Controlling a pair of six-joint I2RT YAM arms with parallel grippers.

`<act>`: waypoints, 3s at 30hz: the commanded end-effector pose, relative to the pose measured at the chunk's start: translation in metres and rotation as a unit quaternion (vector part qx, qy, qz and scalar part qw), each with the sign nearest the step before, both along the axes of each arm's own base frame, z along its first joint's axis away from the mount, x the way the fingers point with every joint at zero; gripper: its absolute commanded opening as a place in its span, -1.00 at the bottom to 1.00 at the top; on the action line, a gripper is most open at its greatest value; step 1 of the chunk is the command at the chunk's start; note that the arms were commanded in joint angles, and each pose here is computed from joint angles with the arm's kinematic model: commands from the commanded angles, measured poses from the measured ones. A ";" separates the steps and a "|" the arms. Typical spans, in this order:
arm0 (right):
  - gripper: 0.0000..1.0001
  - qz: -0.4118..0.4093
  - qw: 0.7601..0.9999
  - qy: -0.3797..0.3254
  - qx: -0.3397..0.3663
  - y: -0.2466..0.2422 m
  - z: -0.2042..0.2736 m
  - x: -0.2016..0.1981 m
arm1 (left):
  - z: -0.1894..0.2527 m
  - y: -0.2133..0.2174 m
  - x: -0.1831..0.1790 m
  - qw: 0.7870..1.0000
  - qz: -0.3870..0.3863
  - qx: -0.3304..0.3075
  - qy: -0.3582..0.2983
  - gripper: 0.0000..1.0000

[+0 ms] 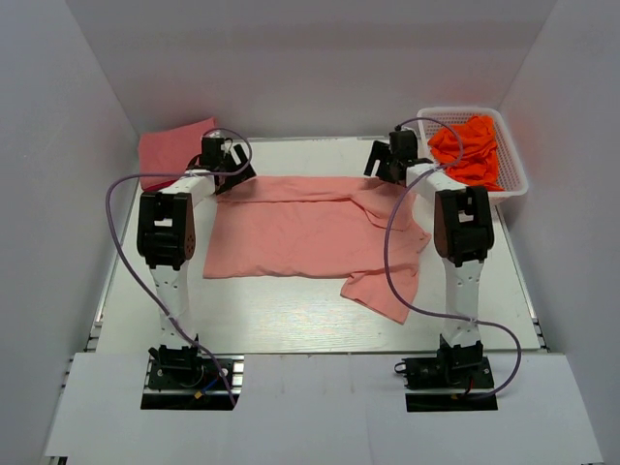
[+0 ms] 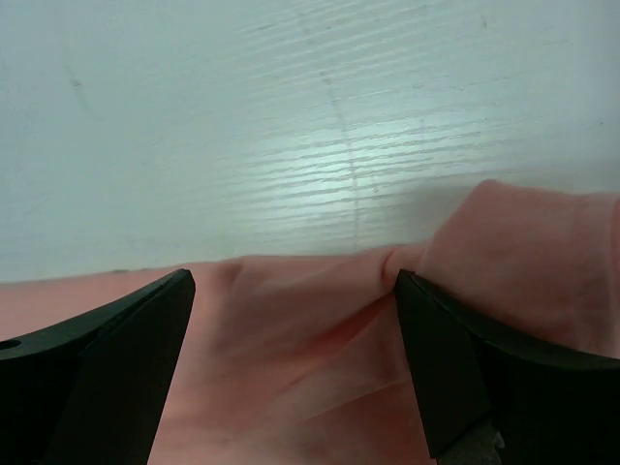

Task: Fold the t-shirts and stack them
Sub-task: Fold the flattened tshirt in 1/3 of the way

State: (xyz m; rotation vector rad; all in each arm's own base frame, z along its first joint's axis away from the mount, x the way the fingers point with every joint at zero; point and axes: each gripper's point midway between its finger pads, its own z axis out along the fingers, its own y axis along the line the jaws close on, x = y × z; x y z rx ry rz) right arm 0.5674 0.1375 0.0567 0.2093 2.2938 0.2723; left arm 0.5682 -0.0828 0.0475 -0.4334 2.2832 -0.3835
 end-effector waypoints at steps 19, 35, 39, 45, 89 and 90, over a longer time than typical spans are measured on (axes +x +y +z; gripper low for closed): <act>0.81 0.188 0.968 -0.144 -0.082 0.051 0.110 0.022 | 0.082 -0.011 0.019 0.996 -0.051 0.006 -0.076 0.99; 0.81 0.135 0.975 0.103 -0.146 0.024 0.057 -0.172 | 0.113 0.029 -0.149 0.998 0.067 0.004 -0.009 0.99; 0.81 0.120 0.974 0.123 -0.145 0.028 0.039 -0.169 | 0.117 0.043 -0.175 0.991 0.134 -0.006 -0.002 0.99; 0.66 0.088 0.977 0.138 -0.138 0.034 0.020 -0.153 | 0.089 0.040 -0.211 0.989 0.137 -0.016 0.051 0.99; -1.00 0.131 0.960 0.170 -0.180 0.032 0.025 -0.145 | 0.071 0.046 -0.225 0.987 0.138 0.005 0.084 0.99; -1.00 0.136 0.957 0.174 -0.186 0.031 0.025 -0.148 | 0.071 0.046 -0.225 0.987 0.138 0.005 0.084 0.99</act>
